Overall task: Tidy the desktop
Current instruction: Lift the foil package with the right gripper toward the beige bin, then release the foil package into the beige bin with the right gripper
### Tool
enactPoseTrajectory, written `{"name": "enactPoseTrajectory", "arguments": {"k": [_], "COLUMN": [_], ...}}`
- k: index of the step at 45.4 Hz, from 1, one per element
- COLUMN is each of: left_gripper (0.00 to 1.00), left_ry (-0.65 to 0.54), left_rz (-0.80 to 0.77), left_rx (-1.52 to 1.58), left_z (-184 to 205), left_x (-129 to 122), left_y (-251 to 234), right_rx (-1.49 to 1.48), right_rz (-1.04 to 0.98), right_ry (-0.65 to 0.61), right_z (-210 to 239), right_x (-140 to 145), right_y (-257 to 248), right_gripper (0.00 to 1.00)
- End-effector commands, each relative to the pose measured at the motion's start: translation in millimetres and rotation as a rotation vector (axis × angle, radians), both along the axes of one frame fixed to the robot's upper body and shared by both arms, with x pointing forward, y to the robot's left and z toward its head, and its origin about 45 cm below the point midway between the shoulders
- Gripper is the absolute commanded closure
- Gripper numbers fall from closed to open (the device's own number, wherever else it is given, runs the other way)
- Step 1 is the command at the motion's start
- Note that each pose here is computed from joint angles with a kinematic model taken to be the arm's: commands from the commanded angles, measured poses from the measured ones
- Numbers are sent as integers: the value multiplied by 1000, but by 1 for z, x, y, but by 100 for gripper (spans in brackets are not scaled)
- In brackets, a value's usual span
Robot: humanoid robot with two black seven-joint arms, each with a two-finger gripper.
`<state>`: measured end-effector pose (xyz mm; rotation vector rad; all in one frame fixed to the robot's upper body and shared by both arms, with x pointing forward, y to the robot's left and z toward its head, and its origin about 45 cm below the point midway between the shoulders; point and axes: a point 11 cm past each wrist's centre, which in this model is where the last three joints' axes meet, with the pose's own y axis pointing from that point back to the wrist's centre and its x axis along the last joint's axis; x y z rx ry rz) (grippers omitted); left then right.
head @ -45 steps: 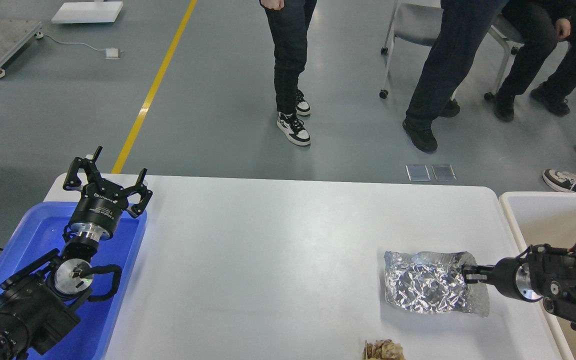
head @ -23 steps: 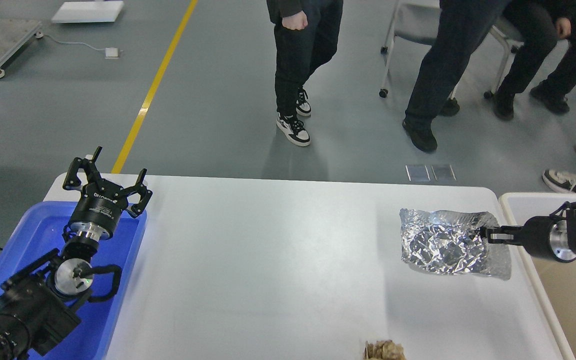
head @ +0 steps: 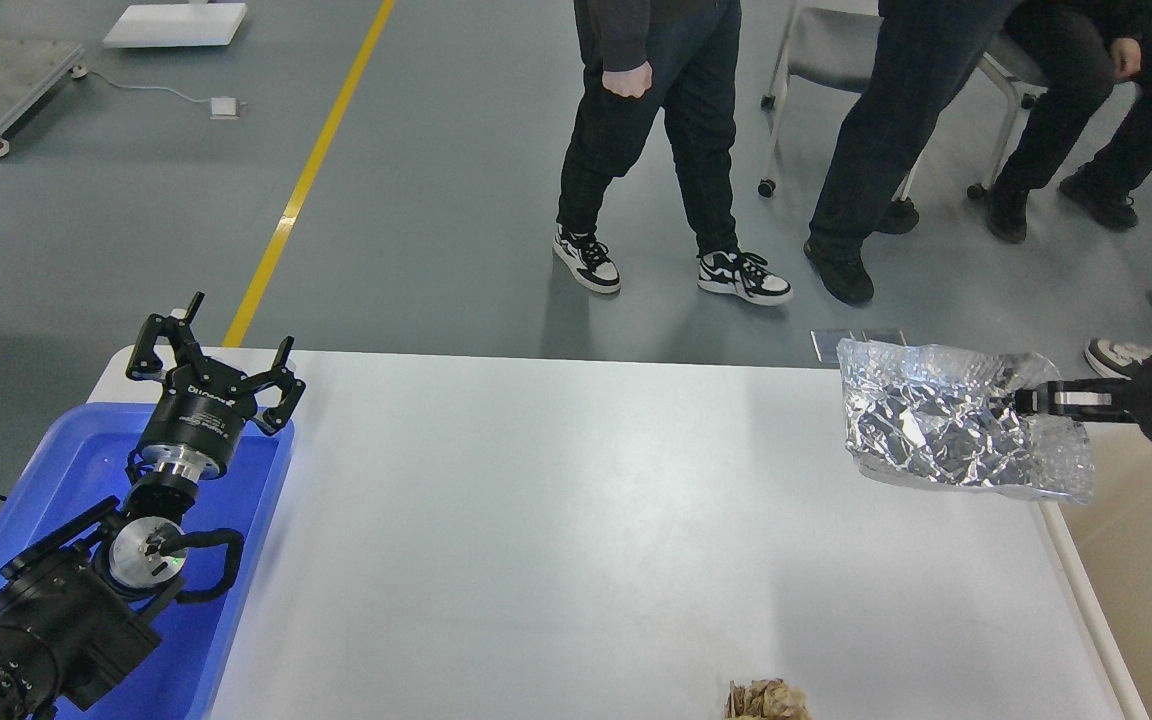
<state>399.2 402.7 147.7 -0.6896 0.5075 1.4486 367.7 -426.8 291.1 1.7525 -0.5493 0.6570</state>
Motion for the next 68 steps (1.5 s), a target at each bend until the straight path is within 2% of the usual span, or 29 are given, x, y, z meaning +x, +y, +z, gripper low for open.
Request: {"name": "enactPoseTrajectory", "arguments": {"k": [1, 18, 30, 41, 49, 55, 68], "left_gripper": [0, 0, 0, 0, 0, 0, 0], "left_ry": [1, 0, 0, 0, 0, 0, 0], "left_rz": [1, 0, 0, 0, 0, 0, 0], "left_rx": [0, 0, 0, 0, 0, 0, 0], "left_z": [0, 0, 0, 0, 0, 0, 0], "left_x": [0, 0, 0, 0, 0, 0, 0], "left_y": [0, 0, 0, 0, 0, 0, 0], "right_rx": [-7, -202, -243, -133, -54, 52, 200], "right_rz": [-36, -337, -574, -812, -962, -1130, -1501], "right_ry": [-13, -50, -106, -166, -159, -172, -284], "right_z": [21, 12, -25, -81, -115, -131, -146], "right_x": [-5, -9, -32, -44, -56, -63, -75], "right_y": [-16, -143, -207, -218, -212, -210, -213], "right_gripper": [100, 100, 100, 100, 100, 100, 100]}}
